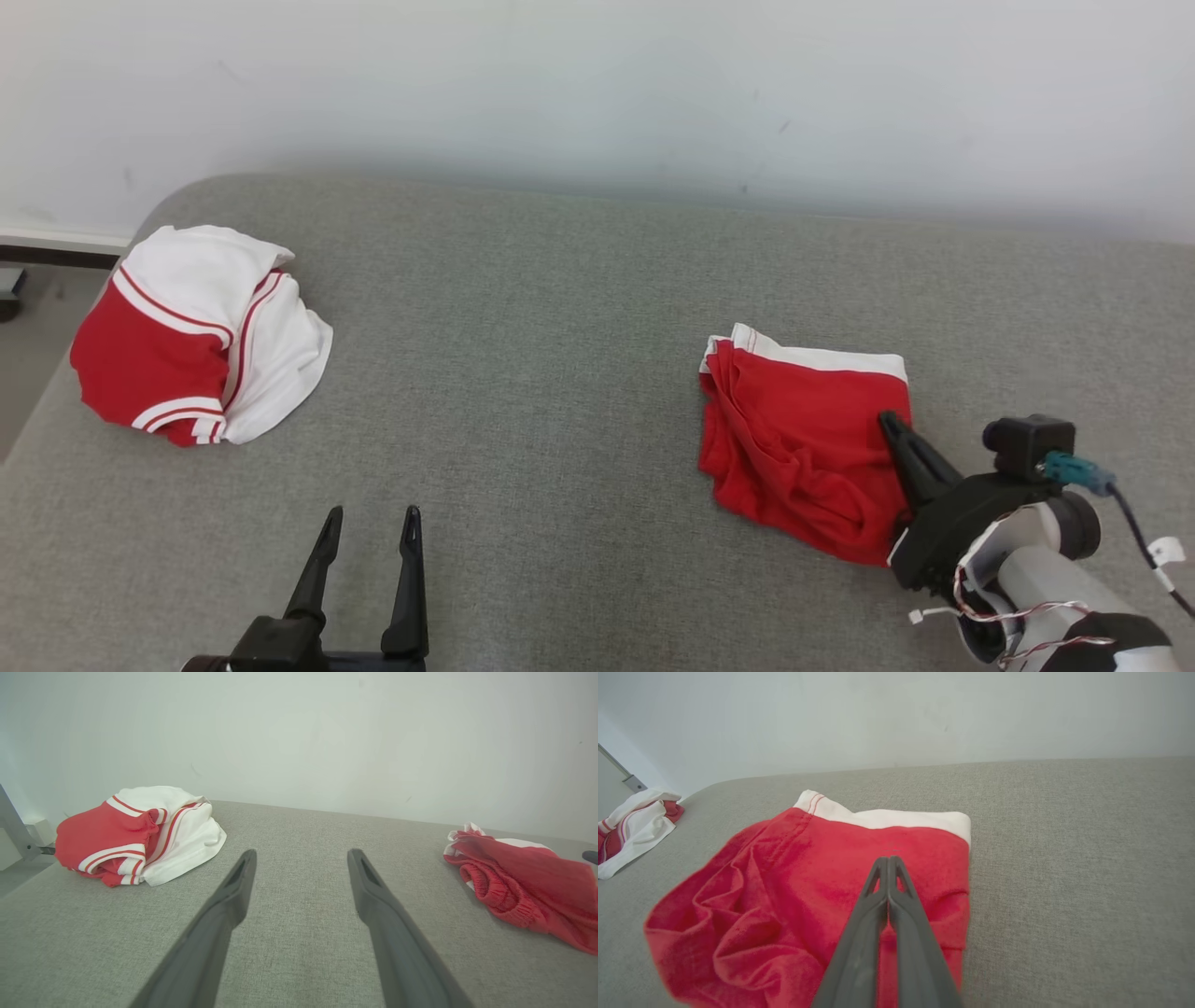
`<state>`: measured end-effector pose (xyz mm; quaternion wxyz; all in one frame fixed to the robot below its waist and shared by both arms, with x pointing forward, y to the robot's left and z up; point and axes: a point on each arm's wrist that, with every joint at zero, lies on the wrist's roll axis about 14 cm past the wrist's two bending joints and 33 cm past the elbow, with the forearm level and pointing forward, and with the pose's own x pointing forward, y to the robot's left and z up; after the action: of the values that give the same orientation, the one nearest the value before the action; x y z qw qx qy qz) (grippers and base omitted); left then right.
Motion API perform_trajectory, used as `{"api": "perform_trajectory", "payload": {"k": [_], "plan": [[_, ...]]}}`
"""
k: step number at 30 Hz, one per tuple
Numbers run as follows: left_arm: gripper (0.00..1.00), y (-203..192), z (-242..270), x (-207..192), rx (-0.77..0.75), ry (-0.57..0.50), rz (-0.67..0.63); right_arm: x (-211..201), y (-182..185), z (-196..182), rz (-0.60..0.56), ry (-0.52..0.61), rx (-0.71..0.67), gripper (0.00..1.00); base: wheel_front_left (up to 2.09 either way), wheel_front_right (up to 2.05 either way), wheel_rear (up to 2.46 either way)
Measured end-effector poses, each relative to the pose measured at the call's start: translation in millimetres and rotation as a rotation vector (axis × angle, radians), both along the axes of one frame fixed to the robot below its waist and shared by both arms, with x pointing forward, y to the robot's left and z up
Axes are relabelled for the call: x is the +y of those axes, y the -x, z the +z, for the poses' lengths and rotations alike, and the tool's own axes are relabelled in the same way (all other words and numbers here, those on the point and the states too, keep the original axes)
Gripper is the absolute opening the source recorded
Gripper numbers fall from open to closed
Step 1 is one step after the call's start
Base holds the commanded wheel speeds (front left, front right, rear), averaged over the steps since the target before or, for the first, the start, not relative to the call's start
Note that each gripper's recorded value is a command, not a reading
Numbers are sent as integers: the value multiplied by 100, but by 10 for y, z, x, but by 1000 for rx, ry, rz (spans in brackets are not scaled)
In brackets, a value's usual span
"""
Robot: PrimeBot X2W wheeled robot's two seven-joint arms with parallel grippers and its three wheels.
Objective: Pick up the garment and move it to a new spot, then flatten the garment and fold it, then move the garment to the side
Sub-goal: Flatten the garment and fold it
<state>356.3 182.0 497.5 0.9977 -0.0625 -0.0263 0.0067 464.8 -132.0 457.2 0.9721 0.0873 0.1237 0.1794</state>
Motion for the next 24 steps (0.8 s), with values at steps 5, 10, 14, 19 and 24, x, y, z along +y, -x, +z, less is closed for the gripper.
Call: {"api": "perform_trajectory", "payload": {"k": [5,10,14,19,24], "plan": [[100,34,-22,59,8,-2,16,172,60,-199,38,37,41,0,0,0,0],[100,66,-40,118,14,-2,34,344,128,-396,80,69,91,0,0,0,0],[100,101,-48,168,18,-3,50,569,169,-437,120,50,105,0,0,0,0],[100,123,-51,191,19,-2,55,830,220,-404,168,11,99,0,0,0,0],[100,127,-52,167,19,1,50,1103,323,-340,213,-47,87,0,0,0,0]]}}
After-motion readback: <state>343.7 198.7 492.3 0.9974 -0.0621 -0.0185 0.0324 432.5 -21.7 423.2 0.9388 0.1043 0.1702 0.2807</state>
